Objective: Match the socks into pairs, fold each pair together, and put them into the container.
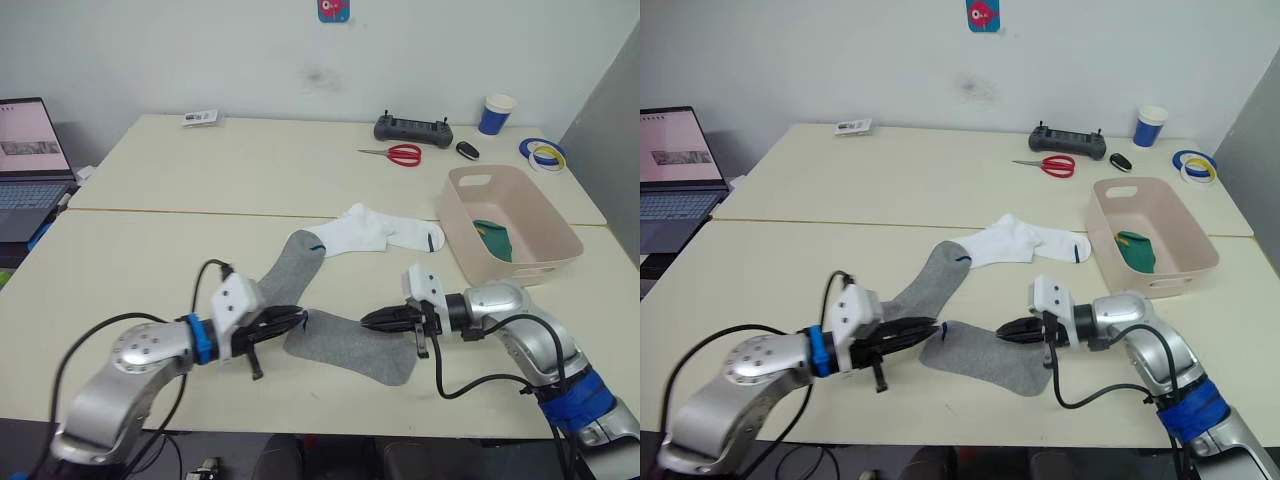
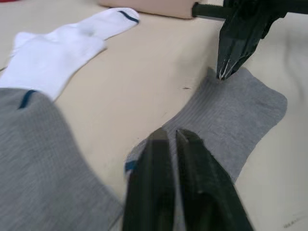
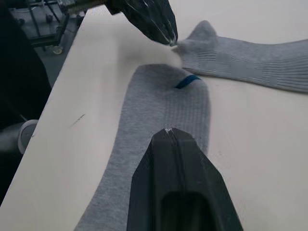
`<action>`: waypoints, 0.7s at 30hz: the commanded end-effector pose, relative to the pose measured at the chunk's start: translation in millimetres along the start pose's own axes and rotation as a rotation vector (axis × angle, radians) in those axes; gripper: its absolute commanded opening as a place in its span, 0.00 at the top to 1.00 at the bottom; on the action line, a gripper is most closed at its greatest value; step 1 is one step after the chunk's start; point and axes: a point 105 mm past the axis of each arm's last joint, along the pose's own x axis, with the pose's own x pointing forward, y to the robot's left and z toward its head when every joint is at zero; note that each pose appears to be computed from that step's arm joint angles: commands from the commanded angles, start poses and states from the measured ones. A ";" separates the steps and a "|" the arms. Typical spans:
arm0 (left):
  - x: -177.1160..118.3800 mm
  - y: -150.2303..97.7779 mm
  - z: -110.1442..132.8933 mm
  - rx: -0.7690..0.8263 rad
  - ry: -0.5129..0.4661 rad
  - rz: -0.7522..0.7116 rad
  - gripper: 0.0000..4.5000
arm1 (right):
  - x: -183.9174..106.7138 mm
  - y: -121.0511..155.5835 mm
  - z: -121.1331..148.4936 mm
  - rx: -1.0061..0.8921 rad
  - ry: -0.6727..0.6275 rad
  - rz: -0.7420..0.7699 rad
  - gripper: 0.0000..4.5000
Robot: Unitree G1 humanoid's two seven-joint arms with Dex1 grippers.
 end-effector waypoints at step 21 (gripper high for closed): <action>-15.6 5.9 -46.0 -0.095 0.138 0.093 0.99 | -41.0 1.5 -56.9 0.001 0.208 -0.032 1.00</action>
